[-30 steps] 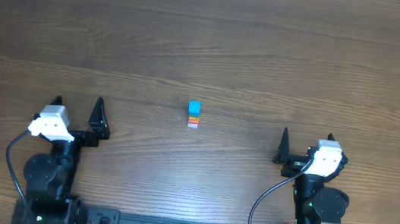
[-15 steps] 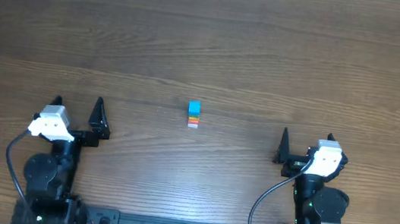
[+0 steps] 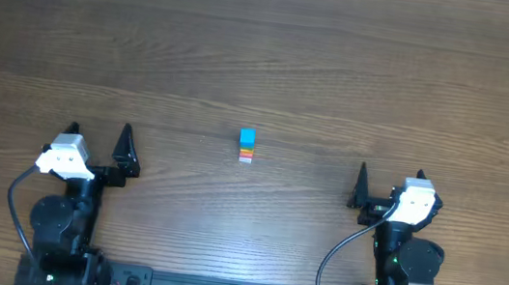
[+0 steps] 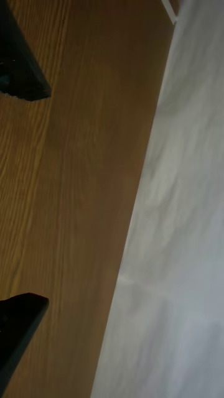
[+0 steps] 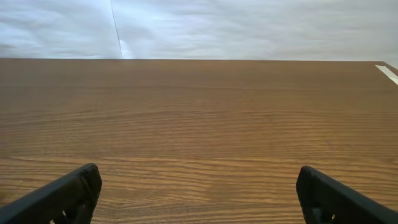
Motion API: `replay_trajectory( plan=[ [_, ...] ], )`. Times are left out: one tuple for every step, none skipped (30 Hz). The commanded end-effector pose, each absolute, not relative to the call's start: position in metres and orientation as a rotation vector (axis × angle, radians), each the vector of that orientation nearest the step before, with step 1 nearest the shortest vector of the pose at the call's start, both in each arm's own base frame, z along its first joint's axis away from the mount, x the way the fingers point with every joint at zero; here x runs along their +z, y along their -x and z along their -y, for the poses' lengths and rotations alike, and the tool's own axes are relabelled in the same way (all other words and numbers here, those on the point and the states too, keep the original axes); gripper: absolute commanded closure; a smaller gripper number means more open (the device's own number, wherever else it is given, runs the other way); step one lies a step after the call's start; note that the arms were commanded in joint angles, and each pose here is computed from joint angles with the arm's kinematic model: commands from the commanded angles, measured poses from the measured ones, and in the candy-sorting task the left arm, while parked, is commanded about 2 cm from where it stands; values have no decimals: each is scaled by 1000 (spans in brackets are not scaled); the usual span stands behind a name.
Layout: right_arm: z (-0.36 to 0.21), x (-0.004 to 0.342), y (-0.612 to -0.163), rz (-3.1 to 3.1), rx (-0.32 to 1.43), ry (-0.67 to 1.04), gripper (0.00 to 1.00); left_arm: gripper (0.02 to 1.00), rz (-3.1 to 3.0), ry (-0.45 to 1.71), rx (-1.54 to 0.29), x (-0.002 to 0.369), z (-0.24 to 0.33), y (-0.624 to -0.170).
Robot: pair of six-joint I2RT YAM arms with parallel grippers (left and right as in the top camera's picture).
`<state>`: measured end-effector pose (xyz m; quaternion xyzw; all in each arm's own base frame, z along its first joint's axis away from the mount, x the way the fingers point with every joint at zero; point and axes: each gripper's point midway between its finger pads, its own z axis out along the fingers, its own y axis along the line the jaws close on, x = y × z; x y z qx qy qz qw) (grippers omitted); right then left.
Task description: Stack Cubes
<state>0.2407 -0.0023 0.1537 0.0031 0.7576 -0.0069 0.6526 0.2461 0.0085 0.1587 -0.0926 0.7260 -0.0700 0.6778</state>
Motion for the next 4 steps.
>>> replay_trajectory(
  plan=[
    [2, 152, -241, -1716, -16, -2, 9, 18, -1636, 194, -150, 157, -8, -246],
    [2, 152, -241, -1717, -17, -2, 7, 18, -1636, 194, -150, 157, -8, -246],
    [2, 152, -241, -1717, -17, -2, 9, 18, -1636, 194, -150, 157, -8, -246],
    [2, 152, -241, -1717, -16, -2, 9, 18, -1636, 194, -150, 157, -8, -246]
  ],
)
